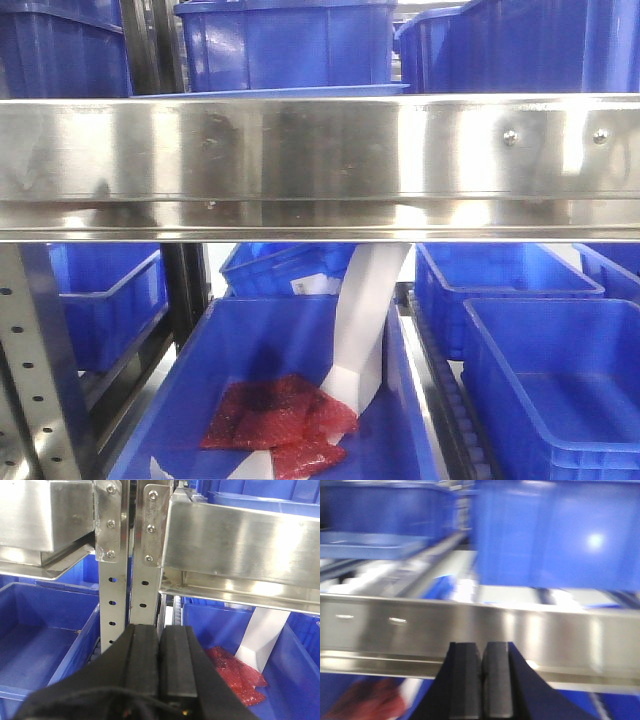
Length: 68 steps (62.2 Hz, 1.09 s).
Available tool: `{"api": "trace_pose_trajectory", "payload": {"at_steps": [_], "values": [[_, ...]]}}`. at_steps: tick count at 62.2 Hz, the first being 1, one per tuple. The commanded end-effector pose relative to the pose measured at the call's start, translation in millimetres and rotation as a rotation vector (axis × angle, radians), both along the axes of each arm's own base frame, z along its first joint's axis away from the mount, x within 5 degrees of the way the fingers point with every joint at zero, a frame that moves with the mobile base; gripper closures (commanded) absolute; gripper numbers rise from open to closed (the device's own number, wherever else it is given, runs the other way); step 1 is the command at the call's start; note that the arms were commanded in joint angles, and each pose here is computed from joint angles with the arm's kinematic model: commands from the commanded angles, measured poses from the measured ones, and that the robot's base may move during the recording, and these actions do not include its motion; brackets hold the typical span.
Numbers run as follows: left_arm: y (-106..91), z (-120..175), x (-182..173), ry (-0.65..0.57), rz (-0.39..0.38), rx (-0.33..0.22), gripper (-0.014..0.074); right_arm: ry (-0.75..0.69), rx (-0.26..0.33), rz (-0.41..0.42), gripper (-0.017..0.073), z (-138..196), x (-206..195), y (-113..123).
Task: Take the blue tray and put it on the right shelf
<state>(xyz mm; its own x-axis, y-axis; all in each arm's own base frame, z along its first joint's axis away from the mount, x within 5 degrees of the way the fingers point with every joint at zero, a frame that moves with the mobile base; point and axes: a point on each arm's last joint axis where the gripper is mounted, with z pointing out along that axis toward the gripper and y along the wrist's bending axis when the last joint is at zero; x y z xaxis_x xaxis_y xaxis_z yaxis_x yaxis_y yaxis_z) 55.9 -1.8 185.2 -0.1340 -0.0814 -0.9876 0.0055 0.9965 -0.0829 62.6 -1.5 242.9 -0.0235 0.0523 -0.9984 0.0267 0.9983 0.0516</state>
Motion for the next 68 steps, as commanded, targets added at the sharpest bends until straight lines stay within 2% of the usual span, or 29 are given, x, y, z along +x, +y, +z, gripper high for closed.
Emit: {"api": "trace_pose_trajectory", "payload": {"at_steps": [1,13,68], "values": [[0.9,-2.0,0.7,-0.062,0.011,-0.003,0.0642,-0.101,0.009,-0.059,0.0501,-1.5,-5.5,-3.2],[0.9,-2.0,0.7,-0.062,0.011,-0.003,0.0642,-0.134,0.010,-0.084,0.0501,-30.9,-8.9,-4.4],[0.8,-2.2,0.9,-0.058,0.010,-0.003,0.0642,-0.137,0.011,-0.064,0.0501,-30.1,-9.1,-3.3]]}}
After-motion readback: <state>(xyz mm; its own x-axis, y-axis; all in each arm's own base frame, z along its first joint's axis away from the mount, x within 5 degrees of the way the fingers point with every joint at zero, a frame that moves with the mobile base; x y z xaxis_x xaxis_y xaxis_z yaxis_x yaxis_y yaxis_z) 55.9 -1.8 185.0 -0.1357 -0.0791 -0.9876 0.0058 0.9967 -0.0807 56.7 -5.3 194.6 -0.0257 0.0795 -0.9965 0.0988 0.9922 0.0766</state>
